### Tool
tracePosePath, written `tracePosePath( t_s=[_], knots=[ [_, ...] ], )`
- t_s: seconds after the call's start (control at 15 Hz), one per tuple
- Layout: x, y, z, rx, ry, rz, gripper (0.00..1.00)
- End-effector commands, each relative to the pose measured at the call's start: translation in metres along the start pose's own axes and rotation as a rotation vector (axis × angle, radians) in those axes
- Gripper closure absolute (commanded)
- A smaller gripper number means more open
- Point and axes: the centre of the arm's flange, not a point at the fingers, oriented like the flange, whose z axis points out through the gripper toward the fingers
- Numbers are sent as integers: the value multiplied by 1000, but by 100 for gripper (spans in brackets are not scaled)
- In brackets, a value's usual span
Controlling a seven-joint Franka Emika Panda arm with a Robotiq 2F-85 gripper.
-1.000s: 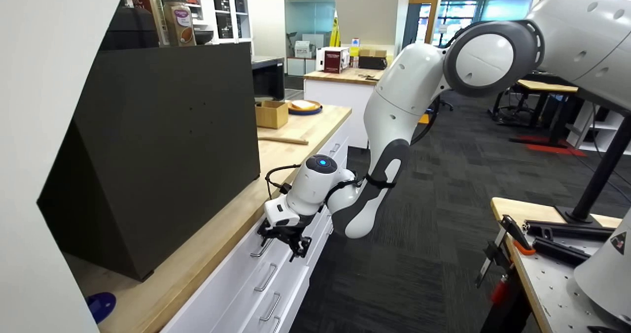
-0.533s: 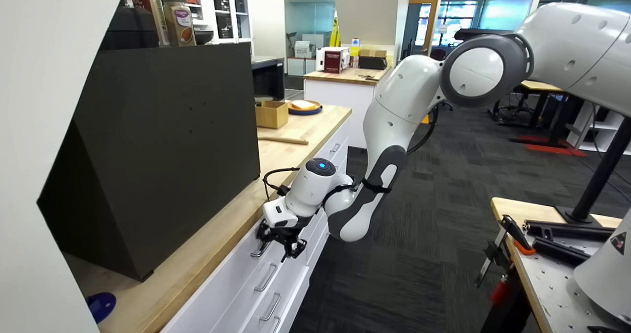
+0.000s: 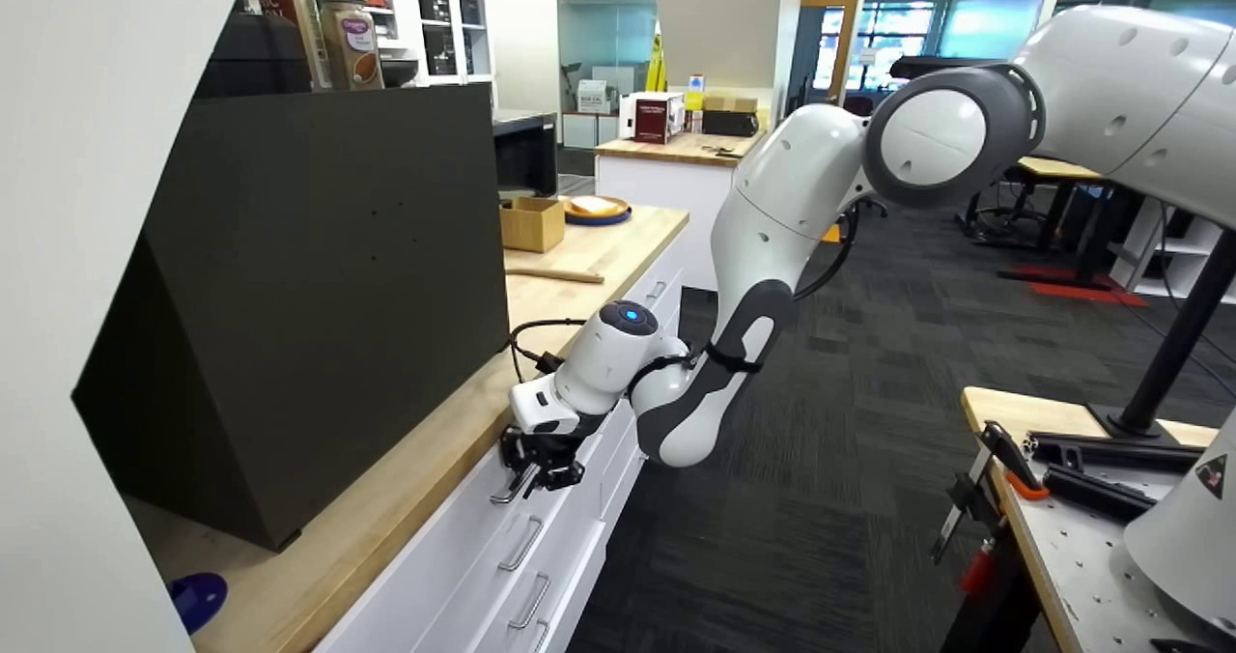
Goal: Open the topmost drawer
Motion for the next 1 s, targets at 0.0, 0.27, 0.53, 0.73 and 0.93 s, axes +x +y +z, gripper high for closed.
tracePosePath(
  t_s=[0.0, 0.27, 0.53, 0.73, 0.93],
  knots=[
    [-5, 3, -9, -28, 19, -27, 100],
    [0, -10, -16, -5, 29, -29, 97],
    [5, -28, -22, 14, 32, -28, 97],
    [6, -42, -26, 14, 39, -31, 97],
    [6, -55, -32, 13, 45, -31, 97]
  ],
)
